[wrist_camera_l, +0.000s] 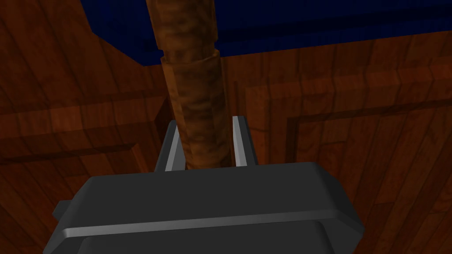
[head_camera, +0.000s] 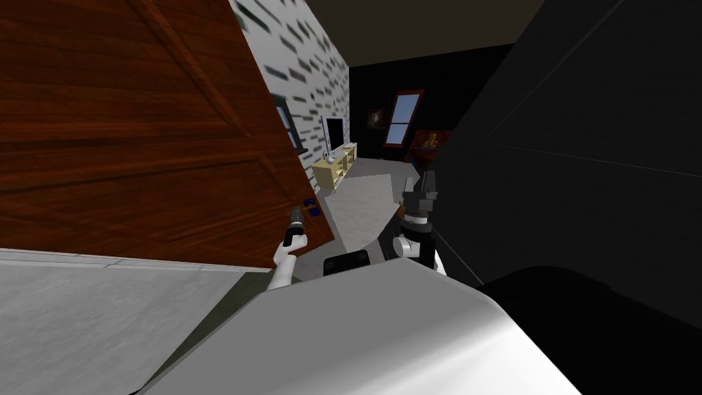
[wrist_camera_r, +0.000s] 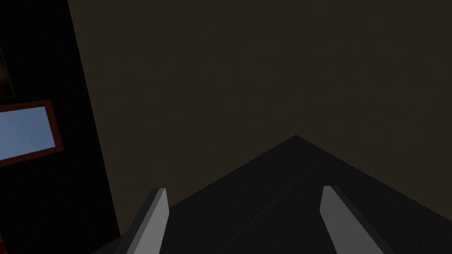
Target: Push the door open
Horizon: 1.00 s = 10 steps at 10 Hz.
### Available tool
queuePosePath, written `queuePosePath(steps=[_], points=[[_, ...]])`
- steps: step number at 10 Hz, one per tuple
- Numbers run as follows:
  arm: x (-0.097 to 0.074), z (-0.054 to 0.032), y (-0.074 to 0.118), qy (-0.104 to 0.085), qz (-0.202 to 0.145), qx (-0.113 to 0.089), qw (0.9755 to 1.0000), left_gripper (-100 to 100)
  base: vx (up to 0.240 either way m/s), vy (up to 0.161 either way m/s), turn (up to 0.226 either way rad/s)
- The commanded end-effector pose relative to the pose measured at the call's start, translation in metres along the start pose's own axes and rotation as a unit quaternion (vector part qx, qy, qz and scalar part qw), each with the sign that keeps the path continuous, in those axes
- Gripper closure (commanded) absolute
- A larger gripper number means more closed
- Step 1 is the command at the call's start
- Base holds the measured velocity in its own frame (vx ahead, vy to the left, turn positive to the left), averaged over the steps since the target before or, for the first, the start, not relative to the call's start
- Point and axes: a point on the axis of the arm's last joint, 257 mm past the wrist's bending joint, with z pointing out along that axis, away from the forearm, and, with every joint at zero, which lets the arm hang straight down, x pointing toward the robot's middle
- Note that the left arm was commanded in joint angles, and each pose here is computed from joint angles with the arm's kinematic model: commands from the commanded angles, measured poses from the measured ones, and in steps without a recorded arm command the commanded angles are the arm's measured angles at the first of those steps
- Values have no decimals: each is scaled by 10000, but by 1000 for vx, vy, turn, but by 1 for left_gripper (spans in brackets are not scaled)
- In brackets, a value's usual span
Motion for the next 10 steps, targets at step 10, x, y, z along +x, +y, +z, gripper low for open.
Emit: queuePosePath(steps=[10], points=[[-265, 78, -58, -439, 112, 76, 9989, 100, 176, -17, 132]])
